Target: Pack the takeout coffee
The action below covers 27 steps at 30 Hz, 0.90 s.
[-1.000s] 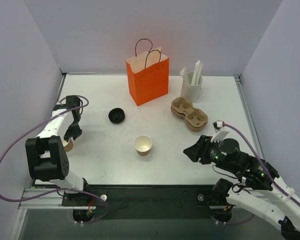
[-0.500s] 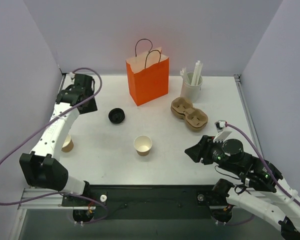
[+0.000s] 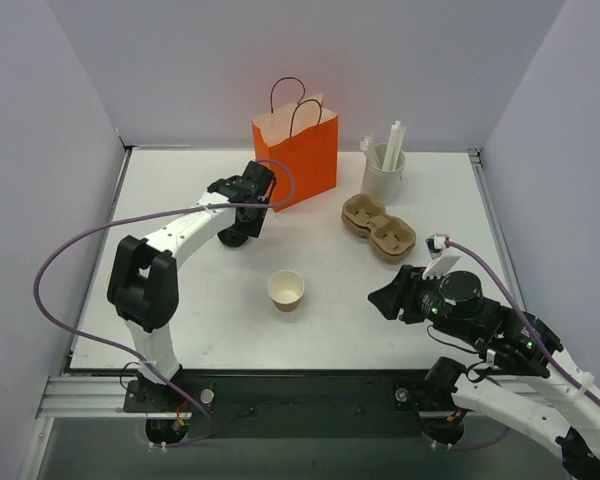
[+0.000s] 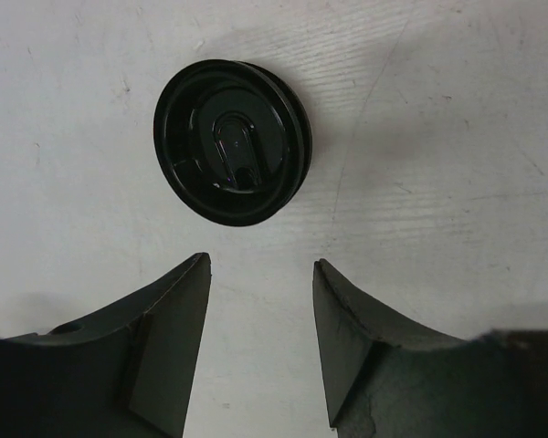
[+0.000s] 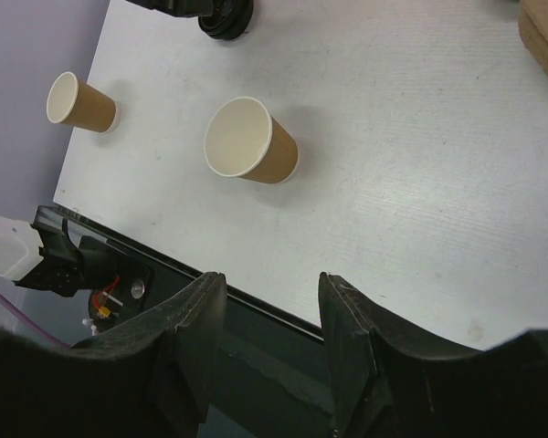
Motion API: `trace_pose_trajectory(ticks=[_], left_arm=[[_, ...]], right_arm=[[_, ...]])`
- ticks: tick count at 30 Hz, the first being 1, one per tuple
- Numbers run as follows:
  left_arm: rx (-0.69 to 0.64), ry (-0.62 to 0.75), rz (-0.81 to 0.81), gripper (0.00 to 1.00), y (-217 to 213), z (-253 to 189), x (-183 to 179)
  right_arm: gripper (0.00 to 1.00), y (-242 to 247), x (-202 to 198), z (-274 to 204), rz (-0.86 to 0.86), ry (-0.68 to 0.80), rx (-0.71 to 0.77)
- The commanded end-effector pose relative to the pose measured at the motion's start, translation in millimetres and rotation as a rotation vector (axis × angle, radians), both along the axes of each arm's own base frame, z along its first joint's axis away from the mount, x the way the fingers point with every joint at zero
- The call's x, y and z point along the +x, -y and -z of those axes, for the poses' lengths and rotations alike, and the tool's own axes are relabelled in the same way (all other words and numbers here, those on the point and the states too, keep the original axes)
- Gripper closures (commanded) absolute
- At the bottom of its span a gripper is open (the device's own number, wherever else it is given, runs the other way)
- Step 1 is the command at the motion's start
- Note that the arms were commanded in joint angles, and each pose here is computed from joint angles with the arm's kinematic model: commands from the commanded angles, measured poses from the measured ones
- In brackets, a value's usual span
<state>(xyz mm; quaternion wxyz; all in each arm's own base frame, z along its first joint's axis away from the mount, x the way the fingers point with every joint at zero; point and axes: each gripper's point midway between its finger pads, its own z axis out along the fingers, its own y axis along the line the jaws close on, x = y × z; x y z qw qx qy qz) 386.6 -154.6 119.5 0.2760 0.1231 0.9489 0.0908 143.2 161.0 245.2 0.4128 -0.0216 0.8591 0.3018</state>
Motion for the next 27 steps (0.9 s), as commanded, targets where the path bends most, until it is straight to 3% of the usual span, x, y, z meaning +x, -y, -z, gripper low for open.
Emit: trace_pose_trajectory(ticks=[1, 14, 27], left_arm=[[0.027, 0.107, -0.002, 0.42, 3, -16, 37], [-0.083, 0.061, 0.037, 0.42, 17, 19, 58], [-0.077, 0.026, 0.021, 0.57, 16, 46, 65]], right_arm=[[0.55, 1, 6, -10, 0.008, 0.036, -0.022], [0.54, -4, 15, -2, 0.022, 0.028, -0.055], [0.54, -6, 20, 3, 0.026, 0.030, -0.081]])
